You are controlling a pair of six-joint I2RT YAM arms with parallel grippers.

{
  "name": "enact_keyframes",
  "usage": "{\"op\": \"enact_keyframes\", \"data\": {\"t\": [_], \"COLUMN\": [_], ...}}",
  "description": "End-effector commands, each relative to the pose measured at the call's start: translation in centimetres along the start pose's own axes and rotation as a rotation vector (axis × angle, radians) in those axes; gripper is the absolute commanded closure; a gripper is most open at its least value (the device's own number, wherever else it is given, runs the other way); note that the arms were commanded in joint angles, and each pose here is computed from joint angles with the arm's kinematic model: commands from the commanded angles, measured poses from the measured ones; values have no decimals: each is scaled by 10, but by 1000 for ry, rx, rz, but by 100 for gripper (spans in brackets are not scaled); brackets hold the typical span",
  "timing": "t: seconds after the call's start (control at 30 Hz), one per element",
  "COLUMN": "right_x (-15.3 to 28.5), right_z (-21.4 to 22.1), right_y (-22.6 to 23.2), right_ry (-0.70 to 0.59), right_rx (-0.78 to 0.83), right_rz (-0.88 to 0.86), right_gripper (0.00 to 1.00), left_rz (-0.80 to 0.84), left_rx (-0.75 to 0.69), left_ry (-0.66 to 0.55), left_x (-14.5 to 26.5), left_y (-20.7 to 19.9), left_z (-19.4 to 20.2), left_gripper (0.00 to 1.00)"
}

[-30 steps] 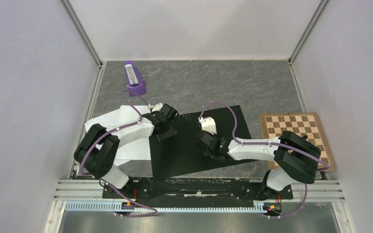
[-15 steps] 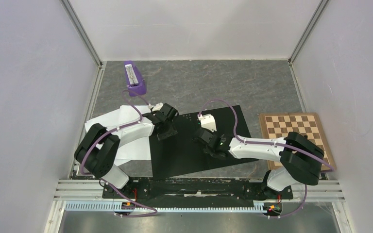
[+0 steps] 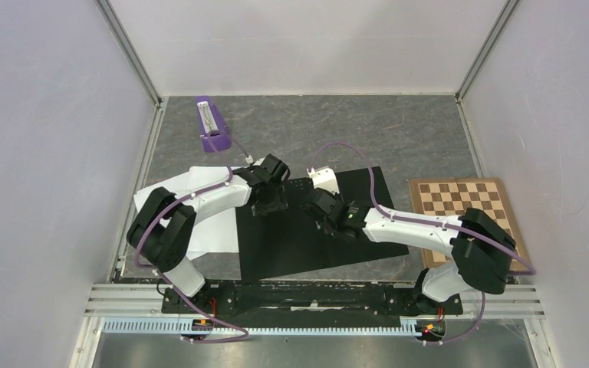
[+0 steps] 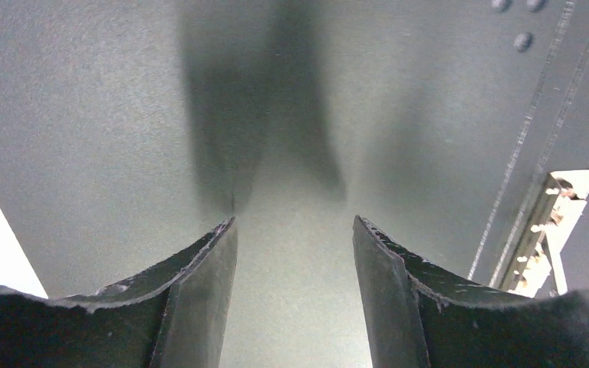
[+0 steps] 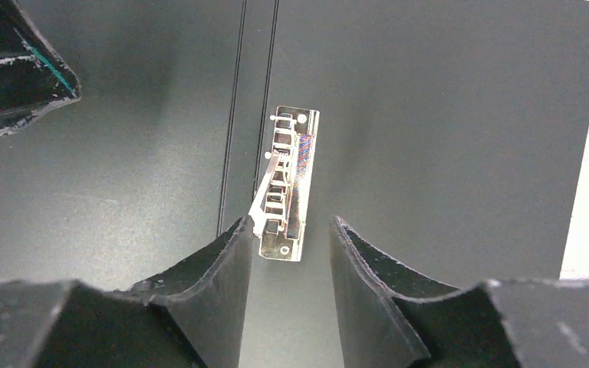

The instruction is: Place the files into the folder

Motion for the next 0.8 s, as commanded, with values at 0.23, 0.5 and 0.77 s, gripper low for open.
{"op": "enact_keyframes", "data": {"t": [0.23, 0.5, 0.77], "right_x": [29, 19, -10], "right_z": [2, 28, 6], "right_y": [-17, -2, 17], "right_ry": [-77, -11, -7], "right_rx": [-104, -64, -11], "right_rz": [-137, -246, -203], "right_gripper": [65, 73, 75], "left_rz": [92, 102, 83], "left_rx": [-97, -97, -104], "left_ry": [-107, -146, -166], "left_x": [57, 74, 85], "left_y": [-22, -21, -14], "left_z": [-42, -51, -53], "left_gripper": [35, 35, 35]}}
Point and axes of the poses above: each gripper's point midway between its finger pads, its own x axis back along the fingers, its own y axis along the line the jaws close on, z = x × y, the point moved 2 cm from there along x, back along the fingers, and after that the axes turned 11 degrees about -x, right-handed, at the moved point
